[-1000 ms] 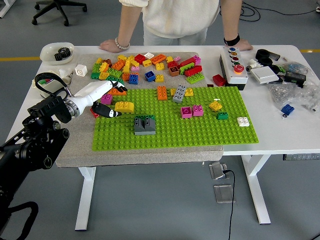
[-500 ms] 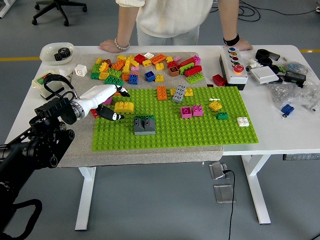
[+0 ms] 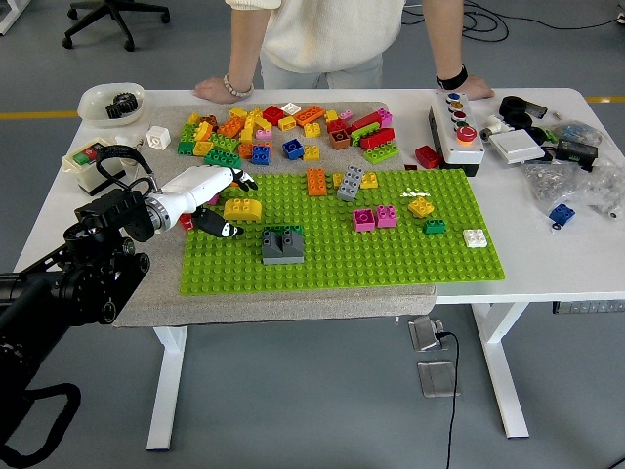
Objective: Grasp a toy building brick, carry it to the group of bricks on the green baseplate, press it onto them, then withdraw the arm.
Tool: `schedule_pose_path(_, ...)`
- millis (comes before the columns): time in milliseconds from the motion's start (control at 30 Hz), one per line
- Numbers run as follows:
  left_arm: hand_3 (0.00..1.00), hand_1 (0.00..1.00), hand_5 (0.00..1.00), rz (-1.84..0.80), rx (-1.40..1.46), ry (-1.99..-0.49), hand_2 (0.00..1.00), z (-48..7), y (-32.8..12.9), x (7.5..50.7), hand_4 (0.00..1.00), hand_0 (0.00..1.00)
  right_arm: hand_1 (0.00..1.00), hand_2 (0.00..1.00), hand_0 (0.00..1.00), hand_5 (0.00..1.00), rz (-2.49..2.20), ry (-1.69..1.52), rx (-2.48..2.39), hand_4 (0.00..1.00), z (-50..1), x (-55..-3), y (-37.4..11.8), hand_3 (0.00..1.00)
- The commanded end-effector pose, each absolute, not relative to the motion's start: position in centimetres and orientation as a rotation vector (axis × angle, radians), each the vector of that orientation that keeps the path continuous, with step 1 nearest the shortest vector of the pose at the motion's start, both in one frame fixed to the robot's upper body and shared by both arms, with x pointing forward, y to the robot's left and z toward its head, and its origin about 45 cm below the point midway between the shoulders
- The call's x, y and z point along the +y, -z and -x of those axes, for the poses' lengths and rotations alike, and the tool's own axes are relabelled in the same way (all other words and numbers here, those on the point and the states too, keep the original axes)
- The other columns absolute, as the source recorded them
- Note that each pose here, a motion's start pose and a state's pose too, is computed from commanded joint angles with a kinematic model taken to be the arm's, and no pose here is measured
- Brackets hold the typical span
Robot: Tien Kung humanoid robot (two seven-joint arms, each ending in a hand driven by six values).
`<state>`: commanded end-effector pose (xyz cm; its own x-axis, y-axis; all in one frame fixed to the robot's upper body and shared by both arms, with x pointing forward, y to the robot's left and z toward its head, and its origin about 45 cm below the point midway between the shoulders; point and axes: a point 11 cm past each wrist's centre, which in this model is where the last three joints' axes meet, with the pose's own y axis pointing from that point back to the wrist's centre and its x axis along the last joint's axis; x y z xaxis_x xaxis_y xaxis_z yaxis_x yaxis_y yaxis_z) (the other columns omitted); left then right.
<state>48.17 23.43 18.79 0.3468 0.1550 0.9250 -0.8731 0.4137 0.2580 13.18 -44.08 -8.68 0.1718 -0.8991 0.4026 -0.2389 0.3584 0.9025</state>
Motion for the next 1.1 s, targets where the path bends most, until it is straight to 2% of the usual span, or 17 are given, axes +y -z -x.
schedule_pose_path(700,0.721,0.824,0.143,-0.954,-0.999,-0.716,0.725,-49.4,-19.8,23.6,0.817,0.881,0.635,0.674,0.739,0.526,-1.151,0.642,-1.349,0.816,-13.8,-44.3,8.4,0.608)
schedule_pose_path(733,0.624,0.800,0.111,-0.958,-0.998,-0.709,0.657,-49.5,-19.9,23.5,0.709,0.865,0.634,0.674,0.739,0.526,-1.151,0.641,-1.349,0.816,-13.9,-44.3,8.4,0.608)
schedule_pose_path(1100,0.621,0.799,0.109,-0.966,-0.982,-0.678,0.650,-50.1,-20.4,22.5,0.700,0.864,0.634,0.674,0.739,0.526,-1.155,0.636,-1.352,0.816,-14.3,-44.3,8.3,0.607)
